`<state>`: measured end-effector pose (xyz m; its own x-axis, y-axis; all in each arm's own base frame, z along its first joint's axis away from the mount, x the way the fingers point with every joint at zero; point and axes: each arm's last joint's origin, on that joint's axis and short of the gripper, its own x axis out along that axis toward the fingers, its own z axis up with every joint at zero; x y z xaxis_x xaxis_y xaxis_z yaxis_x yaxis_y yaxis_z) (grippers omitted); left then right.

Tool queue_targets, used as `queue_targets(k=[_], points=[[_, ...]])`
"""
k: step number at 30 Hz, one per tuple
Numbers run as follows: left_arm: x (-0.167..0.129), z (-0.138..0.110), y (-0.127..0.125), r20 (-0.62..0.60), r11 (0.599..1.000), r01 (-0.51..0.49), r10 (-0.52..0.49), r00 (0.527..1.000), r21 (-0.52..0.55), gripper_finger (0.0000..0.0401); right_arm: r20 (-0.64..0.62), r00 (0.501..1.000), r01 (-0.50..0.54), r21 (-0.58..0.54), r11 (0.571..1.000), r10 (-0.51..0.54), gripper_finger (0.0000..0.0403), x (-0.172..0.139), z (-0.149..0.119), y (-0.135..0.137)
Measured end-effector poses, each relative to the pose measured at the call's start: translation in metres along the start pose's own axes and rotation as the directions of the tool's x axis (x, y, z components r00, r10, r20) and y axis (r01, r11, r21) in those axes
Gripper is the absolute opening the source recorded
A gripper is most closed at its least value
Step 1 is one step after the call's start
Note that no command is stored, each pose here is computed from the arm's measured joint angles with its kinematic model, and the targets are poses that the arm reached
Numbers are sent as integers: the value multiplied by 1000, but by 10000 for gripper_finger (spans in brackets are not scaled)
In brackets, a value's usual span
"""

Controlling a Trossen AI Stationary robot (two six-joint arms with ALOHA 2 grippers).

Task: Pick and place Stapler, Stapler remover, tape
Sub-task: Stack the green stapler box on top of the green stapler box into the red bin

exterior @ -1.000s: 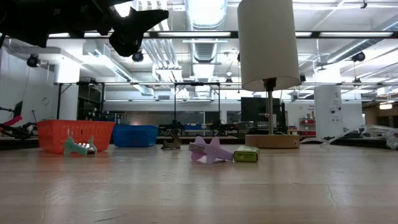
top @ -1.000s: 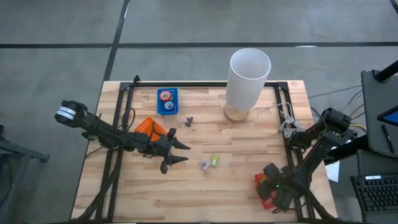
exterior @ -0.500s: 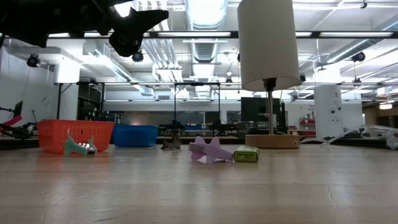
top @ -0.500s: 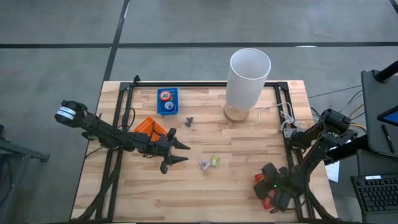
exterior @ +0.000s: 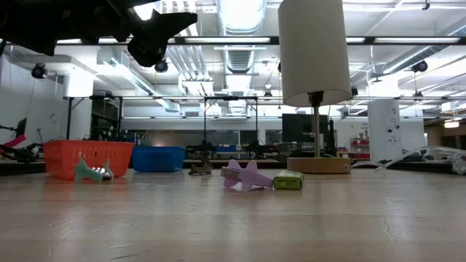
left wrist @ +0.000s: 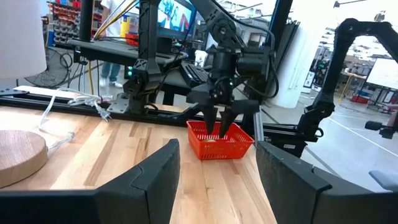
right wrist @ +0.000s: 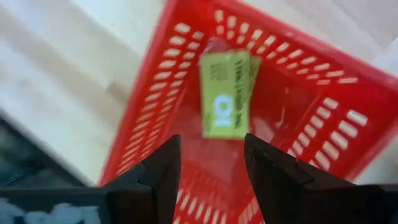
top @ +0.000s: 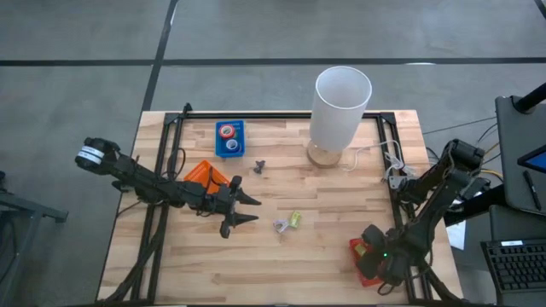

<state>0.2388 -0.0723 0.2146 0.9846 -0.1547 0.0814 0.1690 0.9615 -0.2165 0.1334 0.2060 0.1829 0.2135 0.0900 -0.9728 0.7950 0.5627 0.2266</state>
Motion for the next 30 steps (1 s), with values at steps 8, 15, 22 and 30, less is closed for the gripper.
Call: queue_targets(k=[8, 15, 22, 30], points=[[0, 0, 0, 0, 1000, 0, 0, 1000, -2, 213, 28, 982, -189, 47, 981, 187, 149, -34, 9, -2], [0, 0, 0, 0, 1000, -2, 2, 1000, 3, 213, 271, 892, -330, -158, 931, 362, 140, -50, 22, 3], [0, 0, 0, 0, 1000, -3, 3, 1000, 1, 214, 471, 787, -225, -381, 897, 398, 144, -41, 42, 24], [0, 0, 0, -2, 1000, -4, 4, 1000, 3, 213, 448, 814, -88, -534, 841, 370, 179, 1, 87, 60]])
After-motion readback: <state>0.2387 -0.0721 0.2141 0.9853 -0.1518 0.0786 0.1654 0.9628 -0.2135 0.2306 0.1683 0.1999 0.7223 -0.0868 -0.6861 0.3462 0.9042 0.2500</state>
